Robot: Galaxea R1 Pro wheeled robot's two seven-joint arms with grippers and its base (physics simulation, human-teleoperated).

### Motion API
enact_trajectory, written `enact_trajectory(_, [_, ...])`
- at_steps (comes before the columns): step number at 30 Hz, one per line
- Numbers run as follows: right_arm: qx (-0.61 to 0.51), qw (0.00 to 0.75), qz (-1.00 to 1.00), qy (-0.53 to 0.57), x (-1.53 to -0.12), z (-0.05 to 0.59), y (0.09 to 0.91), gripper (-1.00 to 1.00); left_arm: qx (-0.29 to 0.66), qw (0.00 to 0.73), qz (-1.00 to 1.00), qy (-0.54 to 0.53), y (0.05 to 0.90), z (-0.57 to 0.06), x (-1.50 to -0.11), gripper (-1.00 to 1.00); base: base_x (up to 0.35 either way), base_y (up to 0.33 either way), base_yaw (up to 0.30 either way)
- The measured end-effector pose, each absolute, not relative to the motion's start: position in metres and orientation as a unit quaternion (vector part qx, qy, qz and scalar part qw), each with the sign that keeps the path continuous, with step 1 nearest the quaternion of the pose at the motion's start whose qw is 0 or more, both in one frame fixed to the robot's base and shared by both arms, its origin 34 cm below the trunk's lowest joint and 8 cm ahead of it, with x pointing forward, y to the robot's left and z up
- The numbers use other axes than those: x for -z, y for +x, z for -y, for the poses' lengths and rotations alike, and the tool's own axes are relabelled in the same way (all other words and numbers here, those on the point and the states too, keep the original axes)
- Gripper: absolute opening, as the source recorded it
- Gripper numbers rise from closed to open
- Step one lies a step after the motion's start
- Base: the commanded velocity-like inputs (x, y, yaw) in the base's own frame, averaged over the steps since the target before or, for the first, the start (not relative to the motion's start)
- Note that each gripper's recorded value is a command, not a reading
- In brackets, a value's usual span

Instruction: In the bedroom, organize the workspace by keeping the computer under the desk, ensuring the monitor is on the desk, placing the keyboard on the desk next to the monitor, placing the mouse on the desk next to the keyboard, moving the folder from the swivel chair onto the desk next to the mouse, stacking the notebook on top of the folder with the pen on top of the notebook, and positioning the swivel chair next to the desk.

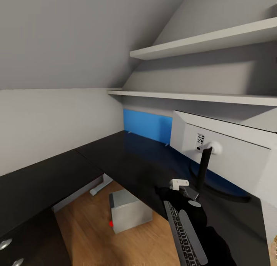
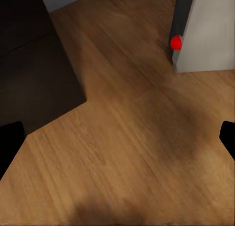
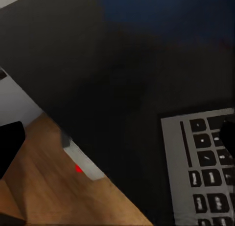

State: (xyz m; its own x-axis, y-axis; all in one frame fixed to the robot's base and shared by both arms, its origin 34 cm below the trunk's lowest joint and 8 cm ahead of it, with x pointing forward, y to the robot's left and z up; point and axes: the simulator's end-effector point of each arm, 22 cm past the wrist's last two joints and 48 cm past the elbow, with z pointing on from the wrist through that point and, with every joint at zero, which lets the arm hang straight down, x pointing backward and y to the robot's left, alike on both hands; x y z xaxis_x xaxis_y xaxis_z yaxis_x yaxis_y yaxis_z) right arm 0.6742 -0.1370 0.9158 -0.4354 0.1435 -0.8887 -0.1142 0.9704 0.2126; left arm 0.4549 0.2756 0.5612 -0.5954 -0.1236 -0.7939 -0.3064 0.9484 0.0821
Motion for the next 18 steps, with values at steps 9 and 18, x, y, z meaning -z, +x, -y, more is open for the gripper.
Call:
enact_trajectory(9, [-0.121,0.532,-0.838,0.009,-0.9164,0.1377,0.6742,1.0,-0.106,0.433,-0.887,-0.121,0.4549,-0.2756,-0.5614,1.0,-0.125,0.0,0.0])
enact_trajectory(18, [-0.118,0.533,-0.838,0.011,-0.9168,0.1401,0.6746,1.0,-0.106,0.433,-0.887,-0.121,0.4548,-0.2759,-0.5615,1.0,-0.004,0.0,0.0])
